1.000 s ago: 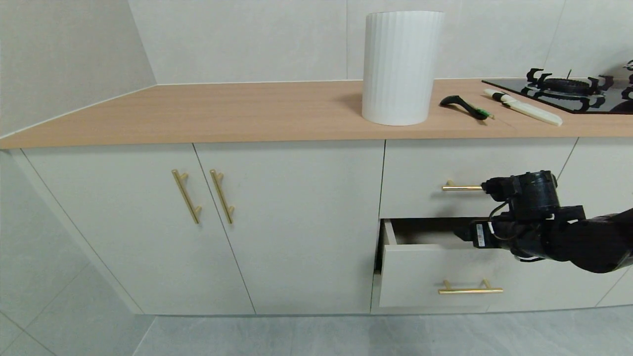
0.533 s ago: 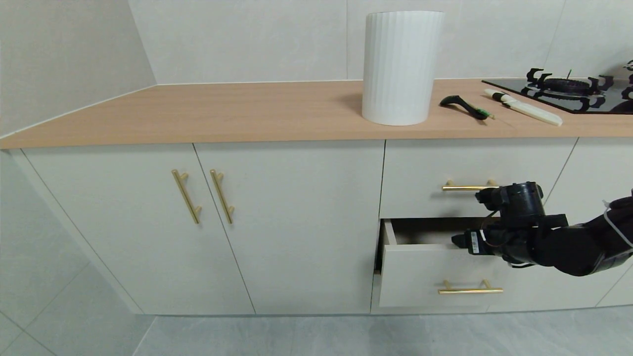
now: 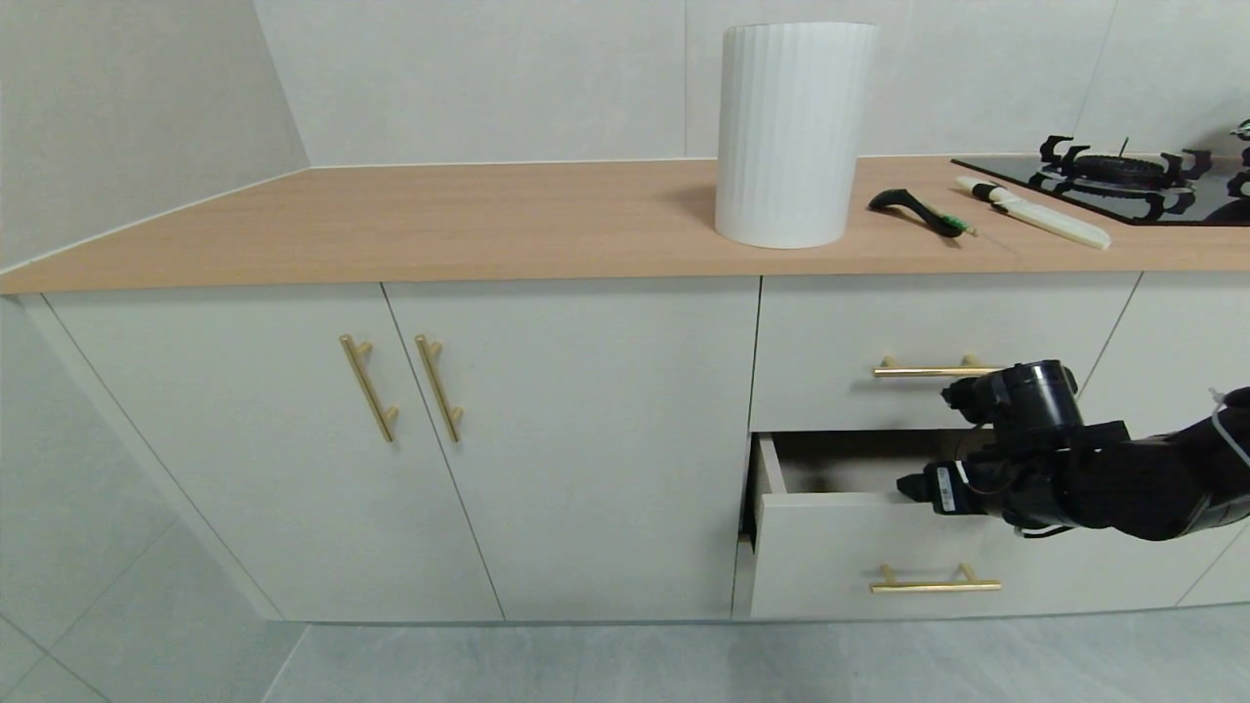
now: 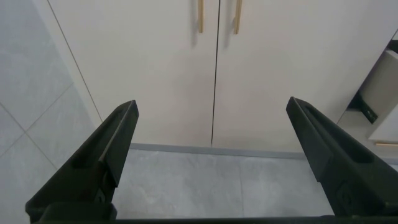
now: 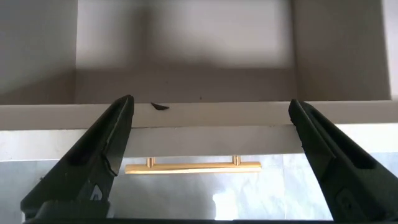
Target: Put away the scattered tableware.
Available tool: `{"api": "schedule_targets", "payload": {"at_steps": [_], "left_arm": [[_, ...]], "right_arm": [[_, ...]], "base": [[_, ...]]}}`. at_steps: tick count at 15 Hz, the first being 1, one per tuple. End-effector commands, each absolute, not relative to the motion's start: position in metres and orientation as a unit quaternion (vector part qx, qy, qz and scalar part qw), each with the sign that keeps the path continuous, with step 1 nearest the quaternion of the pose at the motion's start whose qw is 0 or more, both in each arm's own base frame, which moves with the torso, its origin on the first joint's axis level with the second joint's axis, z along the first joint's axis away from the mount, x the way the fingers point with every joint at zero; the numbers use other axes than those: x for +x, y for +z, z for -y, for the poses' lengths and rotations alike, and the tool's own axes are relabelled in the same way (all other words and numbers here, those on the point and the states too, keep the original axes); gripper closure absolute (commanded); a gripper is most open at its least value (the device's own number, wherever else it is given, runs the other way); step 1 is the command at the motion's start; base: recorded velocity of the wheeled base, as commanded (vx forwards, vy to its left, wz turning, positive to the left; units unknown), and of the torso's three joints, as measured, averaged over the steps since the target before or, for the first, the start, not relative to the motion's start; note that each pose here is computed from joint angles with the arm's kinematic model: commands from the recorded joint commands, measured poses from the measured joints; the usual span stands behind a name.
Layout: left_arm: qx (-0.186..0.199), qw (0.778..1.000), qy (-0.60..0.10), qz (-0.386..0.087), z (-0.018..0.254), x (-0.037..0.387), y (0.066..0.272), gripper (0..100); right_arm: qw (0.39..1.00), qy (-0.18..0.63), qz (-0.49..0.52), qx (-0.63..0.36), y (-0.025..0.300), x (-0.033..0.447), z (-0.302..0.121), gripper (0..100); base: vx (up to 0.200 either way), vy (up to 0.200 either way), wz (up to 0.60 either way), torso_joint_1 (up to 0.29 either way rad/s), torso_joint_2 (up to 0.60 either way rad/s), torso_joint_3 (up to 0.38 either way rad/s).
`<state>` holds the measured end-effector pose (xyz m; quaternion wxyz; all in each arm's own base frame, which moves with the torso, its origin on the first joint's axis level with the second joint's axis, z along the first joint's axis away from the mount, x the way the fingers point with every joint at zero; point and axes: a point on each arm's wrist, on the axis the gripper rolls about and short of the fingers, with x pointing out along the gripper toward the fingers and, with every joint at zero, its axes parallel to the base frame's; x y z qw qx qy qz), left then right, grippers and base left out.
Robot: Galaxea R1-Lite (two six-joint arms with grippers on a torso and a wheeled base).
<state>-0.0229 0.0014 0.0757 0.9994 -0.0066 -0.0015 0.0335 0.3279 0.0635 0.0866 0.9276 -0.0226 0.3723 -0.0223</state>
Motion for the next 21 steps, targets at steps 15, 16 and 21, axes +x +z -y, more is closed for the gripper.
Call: {"api": "schedule_targets", "payload": {"at_steps": [15, 16, 21], "left_arm": [[-0.007, 0.999, 0.034, 0.001, -0.001, -0.023, 0.076, 0], [-0.007, 0.999, 0.034, 0.001, -0.001, -0.023, 0.076, 0], [-0.007, 0.999, 0.034, 0.001, -0.001, -0.023, 0.076, 0]], "right_arm": [[0.836, 0.003, -0.545, -0.070, 0.100, 0.291, -0.065, 0], [0.828, 0.006, -0.555, -0.076, 0.099, 0.288, -0.067, 0], [0.754, 0.022, -0.647, -0.116, 0.098, 0.268, -0.079, 0]], "base": [[0.000, 0.000, 0.00, 0.000, 0.00, 0.000], [0.000, 0.000, 0.00, 0.000, 0.00, 0.000], [0.000, 0.000, 0.00, 0.000, 0.00, 0.000]]}}
